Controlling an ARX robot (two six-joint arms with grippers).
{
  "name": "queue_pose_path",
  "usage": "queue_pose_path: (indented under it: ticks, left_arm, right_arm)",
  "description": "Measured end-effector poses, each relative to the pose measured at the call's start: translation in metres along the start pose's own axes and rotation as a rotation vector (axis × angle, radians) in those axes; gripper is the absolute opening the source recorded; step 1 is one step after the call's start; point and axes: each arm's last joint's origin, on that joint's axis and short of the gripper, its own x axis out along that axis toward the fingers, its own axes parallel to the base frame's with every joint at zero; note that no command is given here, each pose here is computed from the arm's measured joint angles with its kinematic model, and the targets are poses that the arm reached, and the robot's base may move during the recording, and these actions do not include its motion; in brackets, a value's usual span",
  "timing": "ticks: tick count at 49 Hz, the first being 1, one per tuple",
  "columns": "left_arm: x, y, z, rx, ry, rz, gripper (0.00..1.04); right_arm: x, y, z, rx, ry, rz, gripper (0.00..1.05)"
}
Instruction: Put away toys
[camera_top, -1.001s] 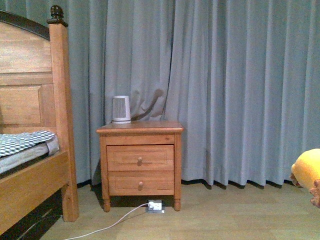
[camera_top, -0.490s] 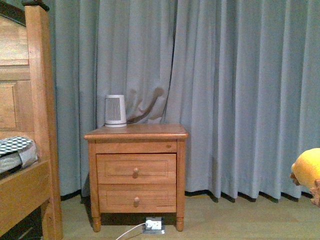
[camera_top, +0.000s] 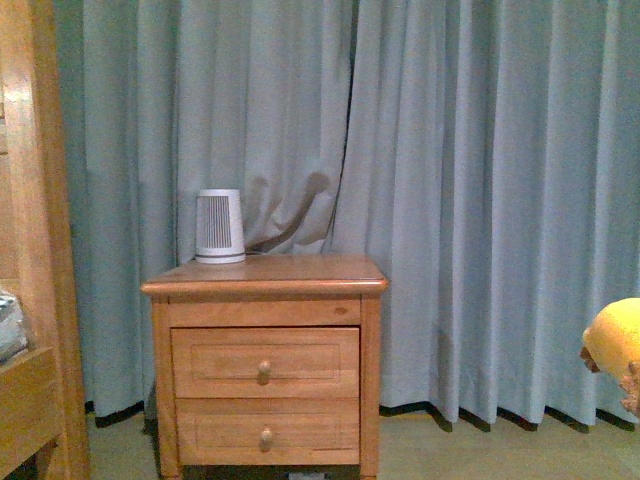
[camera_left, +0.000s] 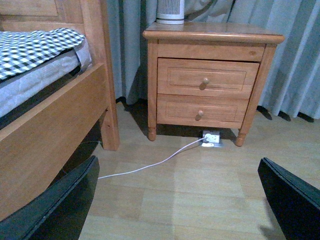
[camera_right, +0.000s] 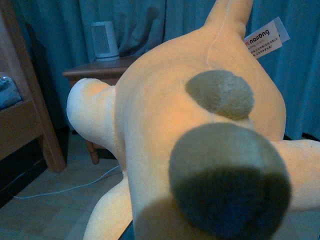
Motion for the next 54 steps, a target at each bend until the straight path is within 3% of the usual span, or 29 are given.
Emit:
queue_pose_path:
  ticks: [54]
  left_arm:
    - [0.0000, 0.0001, 0.0000, 0.000, 0.000, 0.002, 0.99]
  right_arm:
    - [0.0000, 0.0000, 0.0000, 0.000, 0.000, -0.002, 0.07]
